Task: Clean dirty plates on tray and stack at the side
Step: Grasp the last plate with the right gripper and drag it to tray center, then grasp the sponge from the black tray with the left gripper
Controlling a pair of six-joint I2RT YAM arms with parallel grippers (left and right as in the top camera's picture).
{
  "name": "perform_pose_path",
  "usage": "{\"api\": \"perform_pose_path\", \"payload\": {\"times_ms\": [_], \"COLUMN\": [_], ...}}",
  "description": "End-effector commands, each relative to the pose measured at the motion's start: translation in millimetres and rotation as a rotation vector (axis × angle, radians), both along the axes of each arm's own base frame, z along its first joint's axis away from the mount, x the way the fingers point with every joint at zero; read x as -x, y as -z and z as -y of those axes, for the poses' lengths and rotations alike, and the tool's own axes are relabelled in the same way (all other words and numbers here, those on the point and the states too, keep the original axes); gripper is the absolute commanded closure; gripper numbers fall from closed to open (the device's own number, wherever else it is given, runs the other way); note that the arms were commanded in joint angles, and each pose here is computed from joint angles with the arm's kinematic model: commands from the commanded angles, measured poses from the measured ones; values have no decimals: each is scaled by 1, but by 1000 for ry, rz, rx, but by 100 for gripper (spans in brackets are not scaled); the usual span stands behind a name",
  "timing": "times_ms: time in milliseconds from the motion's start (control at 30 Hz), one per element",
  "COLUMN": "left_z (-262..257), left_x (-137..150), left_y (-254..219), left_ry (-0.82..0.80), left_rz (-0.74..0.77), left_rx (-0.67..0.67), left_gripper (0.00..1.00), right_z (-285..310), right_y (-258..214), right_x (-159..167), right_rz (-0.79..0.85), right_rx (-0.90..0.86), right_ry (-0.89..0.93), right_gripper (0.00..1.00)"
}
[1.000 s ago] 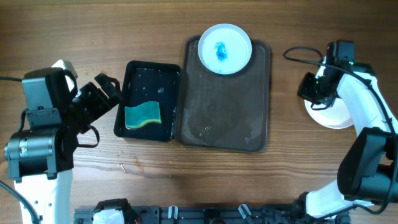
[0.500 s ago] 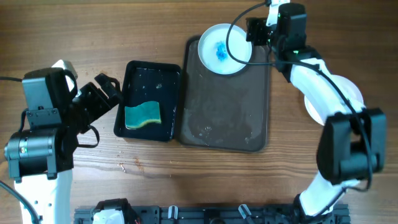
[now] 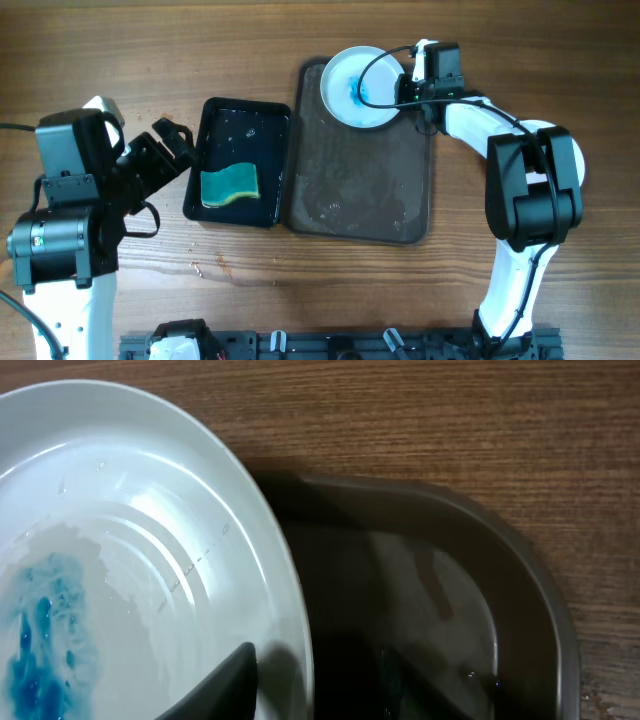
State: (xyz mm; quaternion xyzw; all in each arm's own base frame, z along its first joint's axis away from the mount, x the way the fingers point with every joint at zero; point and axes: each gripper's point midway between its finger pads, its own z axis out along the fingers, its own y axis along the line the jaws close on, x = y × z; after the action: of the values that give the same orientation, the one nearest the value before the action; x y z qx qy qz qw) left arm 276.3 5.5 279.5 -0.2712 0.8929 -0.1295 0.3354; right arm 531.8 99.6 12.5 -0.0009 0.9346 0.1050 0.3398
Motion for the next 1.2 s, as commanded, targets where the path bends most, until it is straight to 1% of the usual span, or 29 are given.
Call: {"api": "perform_pose_path", "payload": {"times_ms": [0,67,100,167,233,267,300,333,367,400,467,500,567,600,667,700,733,767,800,833,867,900,967,1033,1100,1133,1167], "left_z": [1,1,1,1,1,1,1,1,1,1,1,1,1,1,1,0,0,0,0,1,8,13,23,42,55,57,52], "left_x": [-2,-2,-2,-2,-2,-2,-2,-2,-2,-2,-2,-2,-2,-2,-5,-9,-12,-12,-12,-11,-10,-9,-6,-1,3,3,0], "left_y": [-6,-6,-6,-6,-6,-6,-6,-6,-6,-6,-6,-6,-6,-6,-9,-13,-16,-15,-14,-13,-13,-11,5,43,90,120,153], "left_ry": [1,1,1,1,1,1,1,1,1,1,1,1,1,1,1,1,1,1,2,4,34,52,90,186,238,242,194], "left_rz": [18,18,18,18,18,18,18,18,18,18,18,18,18,18,37,61,74,71,66,60,58,48,-23,-163,-323,-420,-520], "left_rx": [14,14,14,14,14,14,14,14,14,14,14,14,14,14,12,10,9,9,9,13,44,64,95,74,39,-5,-55], "left_gripper": [0,0,0,0,0,0,0,0,0,0,0,0,0,0,0,0,0,0,0,0,0,0,6,14,18,23,28], "right_z": [-6,-13,-19,-19,-15,-11,-3,4,7,11,15,13,9,5,-14,-16,-9,-6,-6,-7,-7,-5,0,-1,-2,-1,-1], "right_y": [11,12,-6,-40,-109,-129,-155,-177,-179,-170,-126,-105,-59,-47,-28,-22,-18,-19,-25,-33,-49,-62,-93,-117,-122,-118,-114], "right_x": [7,14,21,28,49,58,74,102,118,139,187,200,217,221,223,223,222,220,215,211,206,203,197,197,201,204,208], "right_rz": [-41,-73,-86,-73,-26,-12,-1,-25,-74,-165,-415,-473,-529,-537,-517,-489,-467,-450,-413,-382,-346,-315,-248,-185,-182,-202,-226], "right_rx": [-33,-72,-110,-129,-128,-118,-97,-83,-88,-98,-122,-135,-191,-228,-319,-305,-250,-224,-186,-147,-108,-89,-70,-68,-69,-66,-63], "right_ry": [4,-31,-55,-51,-53,-42,-19,-7,10,50,170,216,320,345,306,295,320,309,223,143,71,34,-5,-50,-68,-66,-63], "right_gripper": [96,96,96,96,96,96,96,96,96,96,96,96,96,96,96,96,96,78,69,69,69,69,68,65,63,63,63]}}
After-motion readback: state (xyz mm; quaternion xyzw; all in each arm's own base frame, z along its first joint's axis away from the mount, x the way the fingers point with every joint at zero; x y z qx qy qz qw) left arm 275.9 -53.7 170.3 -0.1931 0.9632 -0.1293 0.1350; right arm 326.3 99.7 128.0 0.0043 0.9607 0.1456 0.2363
